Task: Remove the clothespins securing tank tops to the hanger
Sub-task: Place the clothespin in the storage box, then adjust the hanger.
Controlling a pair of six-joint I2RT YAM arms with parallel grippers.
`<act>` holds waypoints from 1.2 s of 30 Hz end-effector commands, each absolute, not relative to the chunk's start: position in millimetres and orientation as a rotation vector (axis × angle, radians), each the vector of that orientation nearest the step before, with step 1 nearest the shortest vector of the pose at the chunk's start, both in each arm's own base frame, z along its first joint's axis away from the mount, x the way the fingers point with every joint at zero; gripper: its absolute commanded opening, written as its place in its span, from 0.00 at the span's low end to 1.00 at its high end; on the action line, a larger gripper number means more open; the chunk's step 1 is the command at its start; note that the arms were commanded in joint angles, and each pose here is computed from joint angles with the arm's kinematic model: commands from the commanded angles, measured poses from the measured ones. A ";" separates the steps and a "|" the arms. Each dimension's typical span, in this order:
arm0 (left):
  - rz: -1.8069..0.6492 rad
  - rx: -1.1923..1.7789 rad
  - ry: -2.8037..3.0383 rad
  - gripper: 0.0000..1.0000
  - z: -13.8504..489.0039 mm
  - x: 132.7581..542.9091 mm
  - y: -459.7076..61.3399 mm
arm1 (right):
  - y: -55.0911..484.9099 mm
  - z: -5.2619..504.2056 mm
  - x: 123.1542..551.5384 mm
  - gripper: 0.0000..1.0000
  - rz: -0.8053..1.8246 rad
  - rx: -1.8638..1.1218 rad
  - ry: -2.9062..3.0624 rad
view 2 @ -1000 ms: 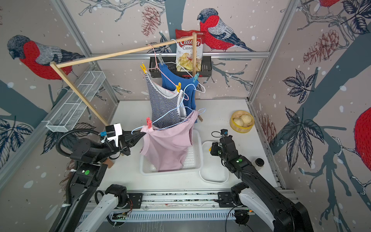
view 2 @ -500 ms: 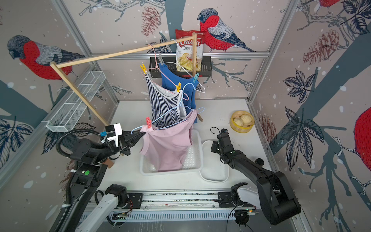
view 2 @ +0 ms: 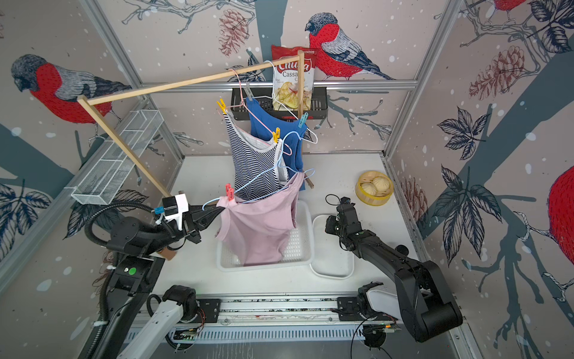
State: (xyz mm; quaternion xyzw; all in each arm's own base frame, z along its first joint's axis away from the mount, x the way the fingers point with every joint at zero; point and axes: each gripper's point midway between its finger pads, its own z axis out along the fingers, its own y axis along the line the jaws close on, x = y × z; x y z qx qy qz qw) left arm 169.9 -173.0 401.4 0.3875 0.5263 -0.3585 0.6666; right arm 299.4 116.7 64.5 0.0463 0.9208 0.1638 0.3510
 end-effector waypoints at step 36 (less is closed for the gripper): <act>-0.872 0.820 1.133 0.00 399.4 176.1 -191.3 | 250.4 450.2 261.3 0.73 0.877 -0.450 1.388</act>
